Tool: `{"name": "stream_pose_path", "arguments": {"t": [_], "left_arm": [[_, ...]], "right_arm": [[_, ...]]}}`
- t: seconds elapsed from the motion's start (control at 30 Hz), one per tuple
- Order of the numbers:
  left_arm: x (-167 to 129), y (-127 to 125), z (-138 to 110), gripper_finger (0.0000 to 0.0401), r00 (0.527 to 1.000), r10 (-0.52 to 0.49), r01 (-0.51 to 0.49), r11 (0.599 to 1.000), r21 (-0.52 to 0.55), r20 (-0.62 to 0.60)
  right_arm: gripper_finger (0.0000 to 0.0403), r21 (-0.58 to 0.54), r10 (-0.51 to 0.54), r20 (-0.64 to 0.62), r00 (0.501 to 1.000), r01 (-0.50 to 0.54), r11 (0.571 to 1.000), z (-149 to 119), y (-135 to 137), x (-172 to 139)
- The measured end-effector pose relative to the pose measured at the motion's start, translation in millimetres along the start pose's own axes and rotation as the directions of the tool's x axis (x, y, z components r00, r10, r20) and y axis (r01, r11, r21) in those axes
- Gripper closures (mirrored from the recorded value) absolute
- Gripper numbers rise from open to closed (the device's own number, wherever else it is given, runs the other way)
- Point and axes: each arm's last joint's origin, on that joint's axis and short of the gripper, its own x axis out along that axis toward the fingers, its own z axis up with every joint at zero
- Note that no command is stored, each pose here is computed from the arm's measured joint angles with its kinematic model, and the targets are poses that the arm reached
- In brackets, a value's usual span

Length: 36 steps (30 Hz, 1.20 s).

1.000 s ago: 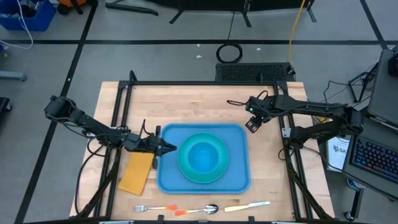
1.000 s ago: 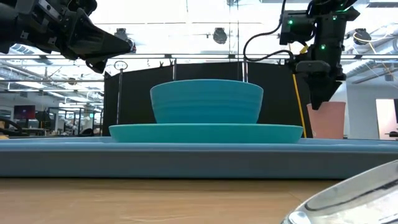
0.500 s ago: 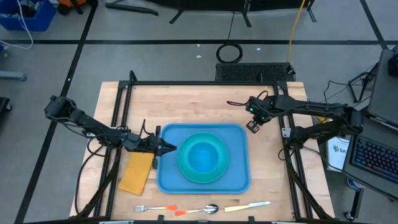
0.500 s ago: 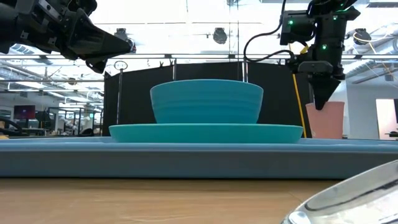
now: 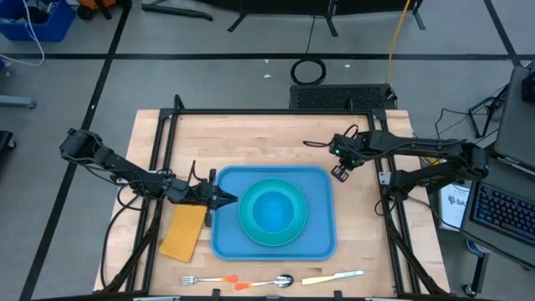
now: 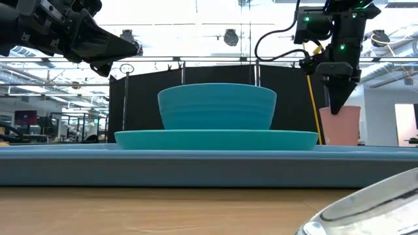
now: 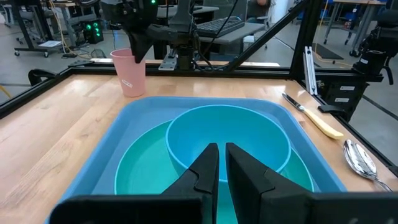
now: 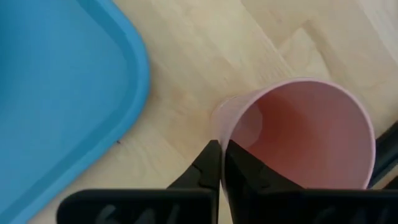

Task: Set up tray
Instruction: Put the pink cup on the top right of the blue tray

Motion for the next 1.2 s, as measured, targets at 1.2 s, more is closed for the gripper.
{"name": "stream_pose_path", "arguments": {"t": [1.2], "left_arm": [[0.1,0.2,0.1,0.0366,1.0,0.002,-0.002,1.0,-0.002,0.001]], "right_arm": [[0.0403,-0.48,0.234,0.152,0.96,-0.135,0.867,-4.6,110.3,-43.2]]}}
